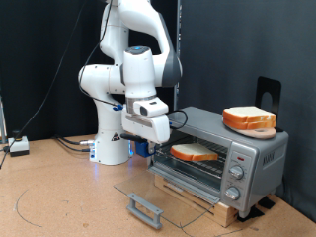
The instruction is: Make a piece of toast with the oven
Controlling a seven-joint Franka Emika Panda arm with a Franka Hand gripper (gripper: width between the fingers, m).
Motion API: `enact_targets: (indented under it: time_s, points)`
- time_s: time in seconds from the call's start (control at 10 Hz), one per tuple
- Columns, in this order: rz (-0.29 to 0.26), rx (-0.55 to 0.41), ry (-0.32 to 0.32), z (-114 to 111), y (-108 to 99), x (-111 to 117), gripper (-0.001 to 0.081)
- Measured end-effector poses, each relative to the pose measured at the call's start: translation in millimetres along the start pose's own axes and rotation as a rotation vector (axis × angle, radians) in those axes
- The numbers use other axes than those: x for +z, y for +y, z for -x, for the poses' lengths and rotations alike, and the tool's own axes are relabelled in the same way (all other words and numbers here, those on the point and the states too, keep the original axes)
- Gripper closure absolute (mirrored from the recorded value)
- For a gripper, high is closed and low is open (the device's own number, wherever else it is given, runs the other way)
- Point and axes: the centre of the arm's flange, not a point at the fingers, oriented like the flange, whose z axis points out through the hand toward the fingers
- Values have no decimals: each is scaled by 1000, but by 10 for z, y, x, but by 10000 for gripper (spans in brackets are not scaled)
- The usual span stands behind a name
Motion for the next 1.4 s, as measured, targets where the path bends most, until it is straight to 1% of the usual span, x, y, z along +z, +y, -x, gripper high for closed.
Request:
enact_targets:
  time_s: [0.3,0.6,0.8,1.0,1.4]
  points:
    - [0,-9,-23,278,114,32,411]
    - [-1,8,-18,365,157,29,411]
    - [-10,24,-1,340,178,0,411]
    - [-34,37,6,269,159,-7,411]
    - [-55,56,-24,-2,-7,81,411]
